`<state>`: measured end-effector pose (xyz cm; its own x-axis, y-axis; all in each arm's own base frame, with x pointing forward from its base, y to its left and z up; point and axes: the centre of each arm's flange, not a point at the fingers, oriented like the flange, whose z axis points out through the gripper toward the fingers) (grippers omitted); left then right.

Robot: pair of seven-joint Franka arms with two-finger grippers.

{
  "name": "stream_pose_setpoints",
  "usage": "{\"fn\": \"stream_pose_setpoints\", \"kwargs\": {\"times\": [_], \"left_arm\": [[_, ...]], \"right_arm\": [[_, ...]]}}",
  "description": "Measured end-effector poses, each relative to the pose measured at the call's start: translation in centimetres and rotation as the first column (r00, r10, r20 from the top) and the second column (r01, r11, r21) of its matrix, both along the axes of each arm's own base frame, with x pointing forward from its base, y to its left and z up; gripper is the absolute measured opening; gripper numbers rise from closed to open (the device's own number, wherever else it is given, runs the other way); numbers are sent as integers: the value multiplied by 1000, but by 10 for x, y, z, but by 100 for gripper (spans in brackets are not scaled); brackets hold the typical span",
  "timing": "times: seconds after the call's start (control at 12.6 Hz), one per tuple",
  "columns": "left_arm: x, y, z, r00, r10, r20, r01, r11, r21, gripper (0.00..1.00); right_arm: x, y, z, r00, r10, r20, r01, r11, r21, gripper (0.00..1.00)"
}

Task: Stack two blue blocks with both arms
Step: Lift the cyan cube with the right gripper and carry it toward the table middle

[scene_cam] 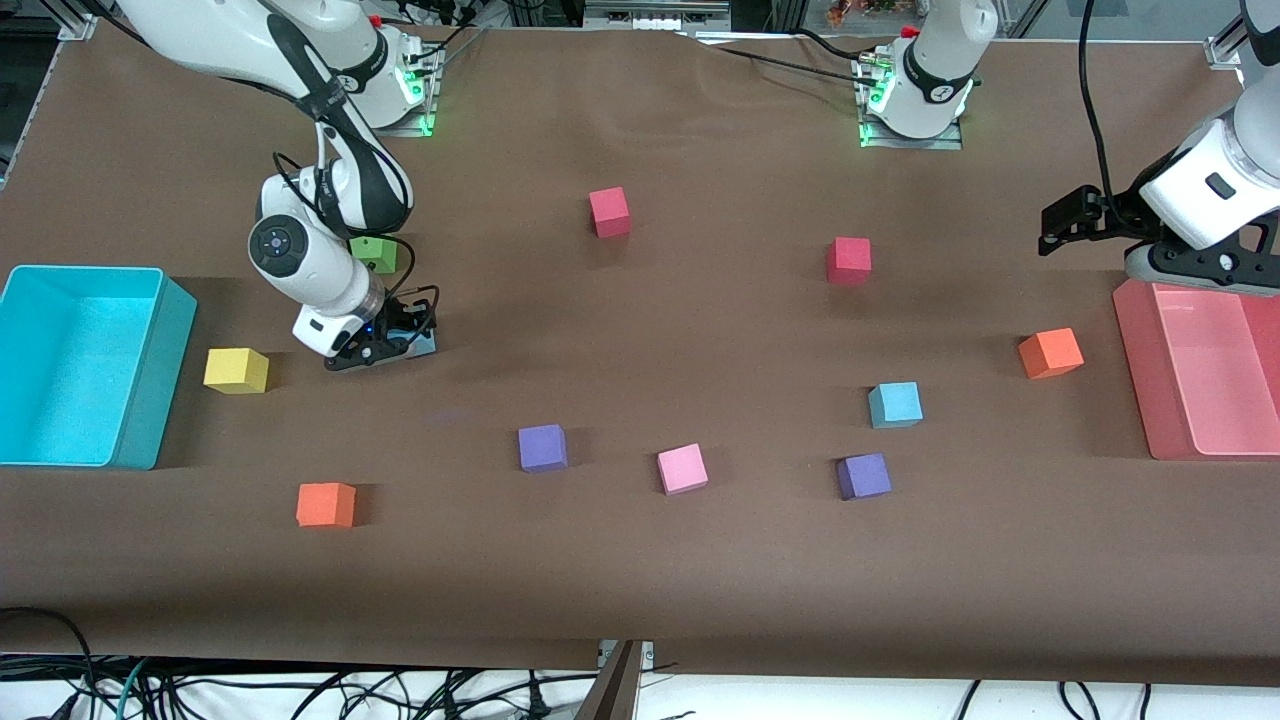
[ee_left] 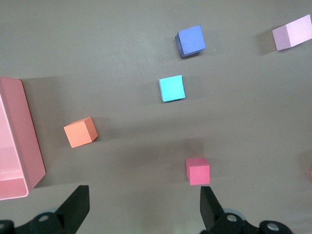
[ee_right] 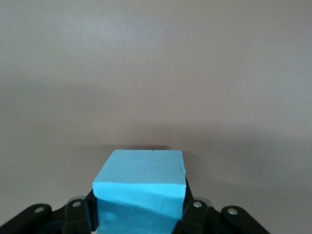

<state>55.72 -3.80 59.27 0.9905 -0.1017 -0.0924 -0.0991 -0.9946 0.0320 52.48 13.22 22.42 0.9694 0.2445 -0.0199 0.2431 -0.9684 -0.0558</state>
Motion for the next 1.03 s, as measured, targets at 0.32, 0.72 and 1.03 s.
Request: {"fn": "stream_pose_setpoints", "kwargs": {"times": [0.32, 0.72, 1.03], "left_arm": [[0, 0, 0, 1000, 14, -2, -14, 1000, 1, 100], [0, -1, 0, 1000, 15, -3, -15, 1000, 2, 100], [0, -1, -1, 1000, 16, -5, -16, 1000, 2, 100]], "right_arm": [[29, 4, 74, 994, -52, -94, 48, 998, -40, 61], [58, 109, 144, 991, -103, -82, 104, 995, 5, 59], [49, 253, 123, 965, -238, -112, 242, 970, 28, 59]]}}
